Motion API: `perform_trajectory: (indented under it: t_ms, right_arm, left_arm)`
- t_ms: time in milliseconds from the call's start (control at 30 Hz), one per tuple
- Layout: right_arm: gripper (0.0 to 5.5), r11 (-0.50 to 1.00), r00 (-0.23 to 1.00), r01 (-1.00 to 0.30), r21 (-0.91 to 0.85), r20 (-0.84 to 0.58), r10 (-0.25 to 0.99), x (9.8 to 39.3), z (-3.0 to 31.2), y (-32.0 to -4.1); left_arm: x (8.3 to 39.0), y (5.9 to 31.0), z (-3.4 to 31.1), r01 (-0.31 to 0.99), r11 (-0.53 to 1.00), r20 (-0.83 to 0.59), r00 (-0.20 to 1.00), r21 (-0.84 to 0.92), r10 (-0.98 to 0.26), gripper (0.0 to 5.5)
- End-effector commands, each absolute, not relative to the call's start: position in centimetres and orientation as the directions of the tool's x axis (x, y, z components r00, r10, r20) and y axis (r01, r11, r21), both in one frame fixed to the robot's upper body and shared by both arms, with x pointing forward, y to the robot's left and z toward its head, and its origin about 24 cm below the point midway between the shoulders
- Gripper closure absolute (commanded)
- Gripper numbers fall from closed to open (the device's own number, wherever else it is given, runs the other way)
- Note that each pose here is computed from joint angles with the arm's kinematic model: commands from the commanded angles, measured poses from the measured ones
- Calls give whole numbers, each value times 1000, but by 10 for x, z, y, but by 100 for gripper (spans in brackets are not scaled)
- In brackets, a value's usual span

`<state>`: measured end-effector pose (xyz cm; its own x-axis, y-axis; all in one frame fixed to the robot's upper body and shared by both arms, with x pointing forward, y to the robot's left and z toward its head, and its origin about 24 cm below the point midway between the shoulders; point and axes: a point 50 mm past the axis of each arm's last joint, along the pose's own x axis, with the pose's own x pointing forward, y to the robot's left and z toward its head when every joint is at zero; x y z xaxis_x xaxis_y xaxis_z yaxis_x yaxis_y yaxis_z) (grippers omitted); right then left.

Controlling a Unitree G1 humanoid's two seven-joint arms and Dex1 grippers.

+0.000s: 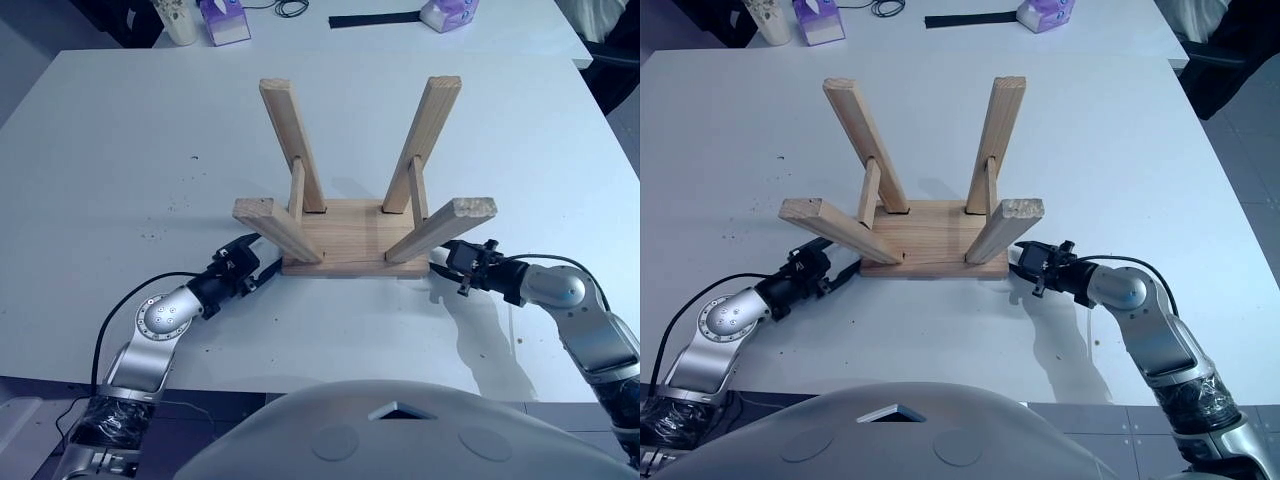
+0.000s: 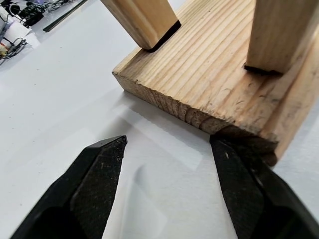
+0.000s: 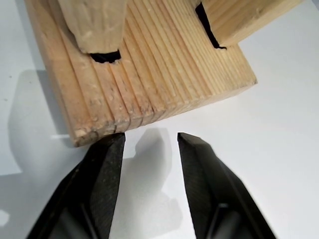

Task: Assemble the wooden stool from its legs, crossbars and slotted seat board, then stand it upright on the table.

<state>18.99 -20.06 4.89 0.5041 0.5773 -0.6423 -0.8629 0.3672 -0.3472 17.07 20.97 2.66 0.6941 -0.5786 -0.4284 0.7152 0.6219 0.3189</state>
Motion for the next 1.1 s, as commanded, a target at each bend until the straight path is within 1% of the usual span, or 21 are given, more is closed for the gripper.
perform_trajectory:
  t_ms: [33, 133, 233, 500, 800, 1100]
  right_arm:
    - [353, 333, 443, -896, -294, -643, 624, 183, 57, -196]
    - [353, 322, 423, -906, -275, -628, 653, 178, 67, -194]
    - [353, 313, 407, -913, -261, -621, 670, 174, 74, -192]
    - [353, 297, 386, -922, -247, -596, 704, 172, 95, -191]
    - [353, 274, 377, -926, -261, -567, 733, 170, 124, -190]
    - [353, 259, 362, -931, -256, -564, 742, 166, 130, -188]
  left_arm:
    - [150, 193, 22, 805, 581, -474, 562, 123, -678, 237]
    - [148, 188, 42, 809, 587, -421, 538, 14, -731, 237]
    - [146, 187, 53, 813, 581, -408, 518, -39, -752, 237]
    - [148, 188, 73, 797, 593, -381, 516, -116, -768, 237]
    - [157, 189, 103, 821, 546, -339, 473, -163, -813, 237]
    - [157, 195, 109, 847, 502, -375, 414, -175, -830, 237]
